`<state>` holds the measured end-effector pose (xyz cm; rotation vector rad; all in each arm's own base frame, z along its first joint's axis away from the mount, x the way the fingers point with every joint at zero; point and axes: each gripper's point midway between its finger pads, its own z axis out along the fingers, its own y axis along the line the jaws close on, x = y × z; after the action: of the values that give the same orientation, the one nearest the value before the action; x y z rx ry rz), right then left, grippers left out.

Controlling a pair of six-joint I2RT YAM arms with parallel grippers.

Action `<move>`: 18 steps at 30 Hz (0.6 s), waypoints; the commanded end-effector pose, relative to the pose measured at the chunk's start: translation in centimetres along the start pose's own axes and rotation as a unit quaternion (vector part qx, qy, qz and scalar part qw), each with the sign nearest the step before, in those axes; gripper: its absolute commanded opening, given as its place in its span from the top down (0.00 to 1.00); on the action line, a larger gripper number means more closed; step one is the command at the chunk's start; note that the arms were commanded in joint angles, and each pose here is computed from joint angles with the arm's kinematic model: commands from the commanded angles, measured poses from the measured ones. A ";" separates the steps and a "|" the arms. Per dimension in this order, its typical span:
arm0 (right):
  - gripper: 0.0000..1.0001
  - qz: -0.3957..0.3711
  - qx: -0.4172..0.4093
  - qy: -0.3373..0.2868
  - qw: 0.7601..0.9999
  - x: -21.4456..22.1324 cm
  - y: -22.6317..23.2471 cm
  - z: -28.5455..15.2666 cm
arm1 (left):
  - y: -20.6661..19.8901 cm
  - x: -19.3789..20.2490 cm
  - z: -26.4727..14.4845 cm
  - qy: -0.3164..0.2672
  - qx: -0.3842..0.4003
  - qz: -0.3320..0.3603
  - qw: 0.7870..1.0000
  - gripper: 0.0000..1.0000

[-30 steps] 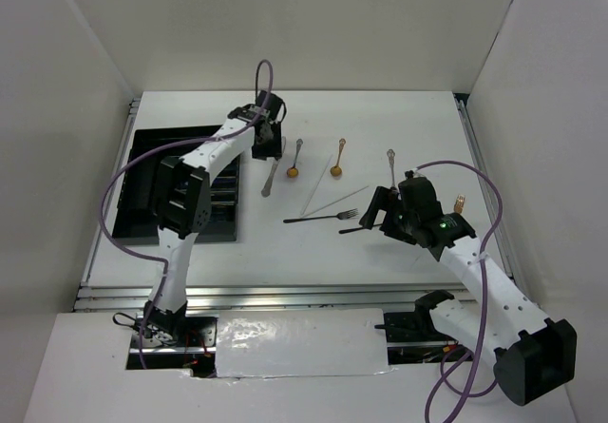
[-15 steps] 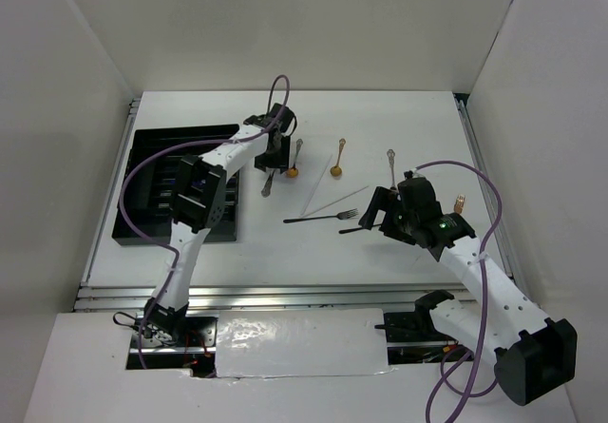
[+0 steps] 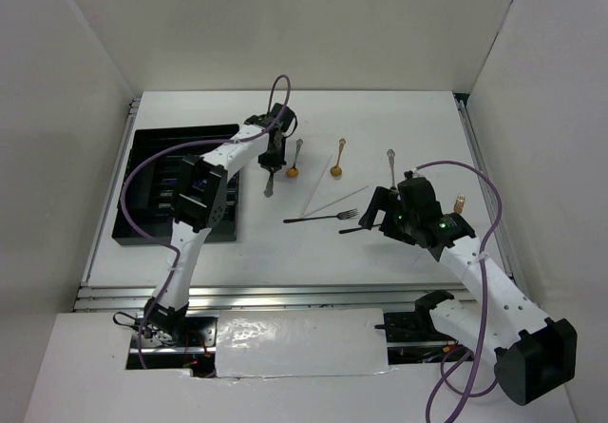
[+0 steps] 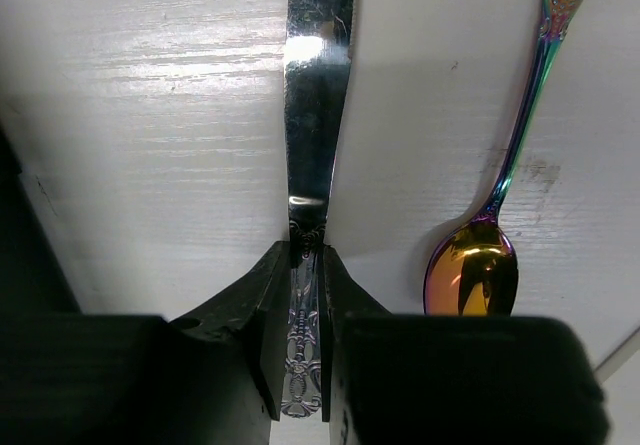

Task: Sort the eating utensils into containers

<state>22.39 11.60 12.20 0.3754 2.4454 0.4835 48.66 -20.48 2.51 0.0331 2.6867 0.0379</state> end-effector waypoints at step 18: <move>0.00 -0.003 -0.012 -0.014 1.000 -0.4 0.7 -0.1 | 1.0 -5.9 -11.6 -0.110 0.080 -0.109 0.985 1.00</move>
<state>22.29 11.81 12.19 0.3648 2.4485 0.4875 48.33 -20.32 11.87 -0.1080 2.5486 -0.1678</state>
